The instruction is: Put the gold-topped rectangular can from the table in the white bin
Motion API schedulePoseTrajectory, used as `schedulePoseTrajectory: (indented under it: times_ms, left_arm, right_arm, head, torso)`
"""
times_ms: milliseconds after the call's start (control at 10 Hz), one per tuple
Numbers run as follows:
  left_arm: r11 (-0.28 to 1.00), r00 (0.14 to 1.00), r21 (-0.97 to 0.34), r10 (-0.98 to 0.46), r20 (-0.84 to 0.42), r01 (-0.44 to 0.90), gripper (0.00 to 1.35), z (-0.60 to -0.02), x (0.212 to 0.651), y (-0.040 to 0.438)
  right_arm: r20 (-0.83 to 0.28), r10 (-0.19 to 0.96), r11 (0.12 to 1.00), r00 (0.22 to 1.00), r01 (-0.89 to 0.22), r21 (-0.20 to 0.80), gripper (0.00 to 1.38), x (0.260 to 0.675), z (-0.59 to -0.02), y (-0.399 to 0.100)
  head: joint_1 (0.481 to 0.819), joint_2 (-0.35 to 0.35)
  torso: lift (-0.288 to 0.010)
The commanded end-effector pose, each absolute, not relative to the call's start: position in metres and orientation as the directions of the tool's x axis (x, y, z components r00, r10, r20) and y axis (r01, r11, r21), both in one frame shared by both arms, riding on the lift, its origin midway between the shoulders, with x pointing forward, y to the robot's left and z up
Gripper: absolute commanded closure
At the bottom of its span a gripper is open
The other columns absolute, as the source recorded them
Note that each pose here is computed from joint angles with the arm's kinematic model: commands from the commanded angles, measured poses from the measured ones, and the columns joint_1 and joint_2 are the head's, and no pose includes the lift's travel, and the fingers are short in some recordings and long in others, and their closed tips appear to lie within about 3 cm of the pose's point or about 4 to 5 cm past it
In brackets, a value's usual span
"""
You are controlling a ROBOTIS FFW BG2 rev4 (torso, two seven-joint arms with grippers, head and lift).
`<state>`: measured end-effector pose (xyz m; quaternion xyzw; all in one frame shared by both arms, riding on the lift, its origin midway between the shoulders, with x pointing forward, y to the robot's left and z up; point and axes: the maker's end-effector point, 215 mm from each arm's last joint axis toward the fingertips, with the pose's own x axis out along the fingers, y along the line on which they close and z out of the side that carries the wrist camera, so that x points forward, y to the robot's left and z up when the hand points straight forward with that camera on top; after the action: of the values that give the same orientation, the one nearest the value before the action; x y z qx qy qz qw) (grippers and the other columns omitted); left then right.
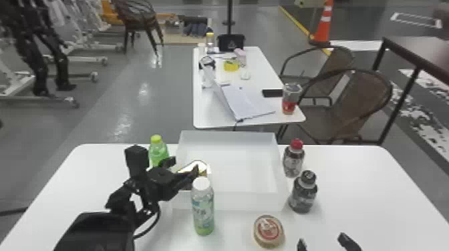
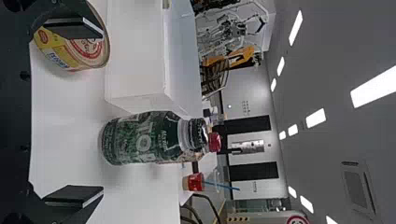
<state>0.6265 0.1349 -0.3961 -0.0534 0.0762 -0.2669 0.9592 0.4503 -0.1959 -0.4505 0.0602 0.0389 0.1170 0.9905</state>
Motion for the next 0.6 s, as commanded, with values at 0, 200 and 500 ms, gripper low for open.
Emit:
schedulePoseTrajectory:
  times_ms: [0,200,500]
  left_arm:
    - [0.851,0.846,-0.145,-0.522,-0.111,0.505,0.16,-0.394,0.627,0.131]
    - [0.853,0.856,-0.131,-0.514,-0.055,0.505,0.12,-0.38,0.624,0.133]
    - [0.963,0.969,-0.109,-0.245,0.031,0.247,0.13,-0.358,0.583,0.213]
  right_arm:
    - [-0.063,0.237,0.965,0.969,-0.228,0.127,0.12,0.45,-0.451,-0.196]
    - [-0.063,0.237,0.965,0.969,-0.228,0.127,0.12,0.45,-0.451,-0.196]
    - [-0.061,0.237,0.966,0.969,-0.229,0.124,0.12,0.45,-0.449,-0.196]
  head:
    - [0.549,0.0]
    - [0.549,0.0]
    - [0.549,0.0]
  torso:
    - [-0.1]
    - [-0.1]
    - [-0.1]
